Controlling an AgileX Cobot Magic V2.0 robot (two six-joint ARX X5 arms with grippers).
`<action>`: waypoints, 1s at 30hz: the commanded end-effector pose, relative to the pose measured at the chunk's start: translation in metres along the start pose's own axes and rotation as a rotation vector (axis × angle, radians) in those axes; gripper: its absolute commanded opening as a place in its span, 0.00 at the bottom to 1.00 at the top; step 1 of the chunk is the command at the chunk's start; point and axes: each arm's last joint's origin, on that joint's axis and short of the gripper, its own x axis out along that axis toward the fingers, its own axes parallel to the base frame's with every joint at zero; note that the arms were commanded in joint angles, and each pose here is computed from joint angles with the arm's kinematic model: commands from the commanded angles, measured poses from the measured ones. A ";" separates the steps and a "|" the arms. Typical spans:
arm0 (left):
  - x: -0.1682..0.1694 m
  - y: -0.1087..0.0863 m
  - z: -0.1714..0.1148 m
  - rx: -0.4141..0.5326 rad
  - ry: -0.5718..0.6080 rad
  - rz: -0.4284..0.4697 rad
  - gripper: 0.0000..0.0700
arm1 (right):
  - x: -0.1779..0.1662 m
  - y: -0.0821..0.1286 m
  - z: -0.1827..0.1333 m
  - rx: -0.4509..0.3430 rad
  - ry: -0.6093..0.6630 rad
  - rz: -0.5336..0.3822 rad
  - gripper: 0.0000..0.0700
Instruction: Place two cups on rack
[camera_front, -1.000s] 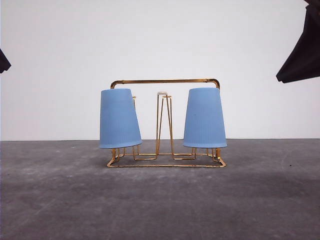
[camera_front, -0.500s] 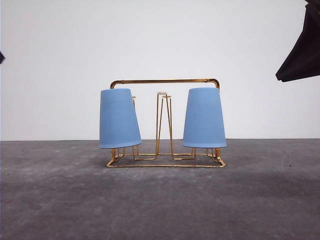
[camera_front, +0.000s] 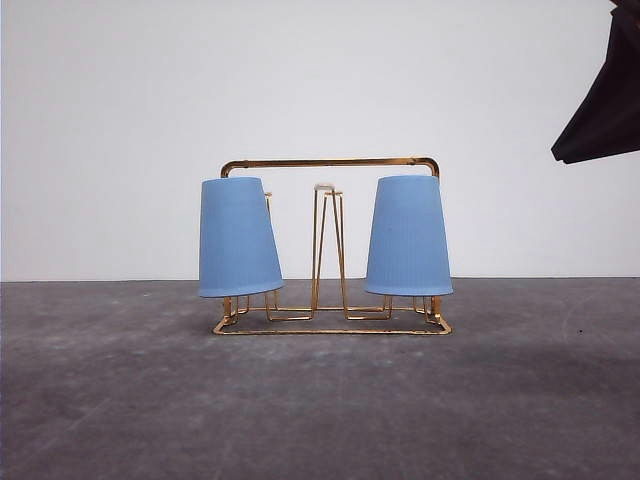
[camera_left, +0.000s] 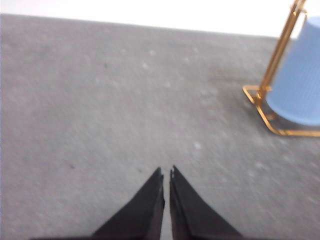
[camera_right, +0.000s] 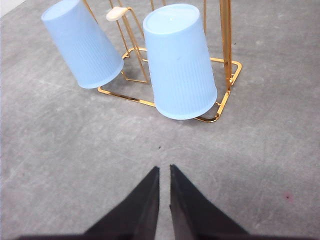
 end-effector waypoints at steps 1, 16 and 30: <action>0.003 0.001 -0.006 0.020 -0.002 0.005 0.00 | 0.000 0.001 0.003 -0.003 -0.011 0.007 0.05; 0.005 0.000 -0.004 0.029 -0.059 0.001 0.00 | 0.000 0.002 0.003 -0.004 -0.014 0.007 0.05; 0.005 0.000 -0.004 0.029 -0.059 0.001 0.00 | -0.010 -0.019 -0.019 -0.098 -0.069 -0.228 0.05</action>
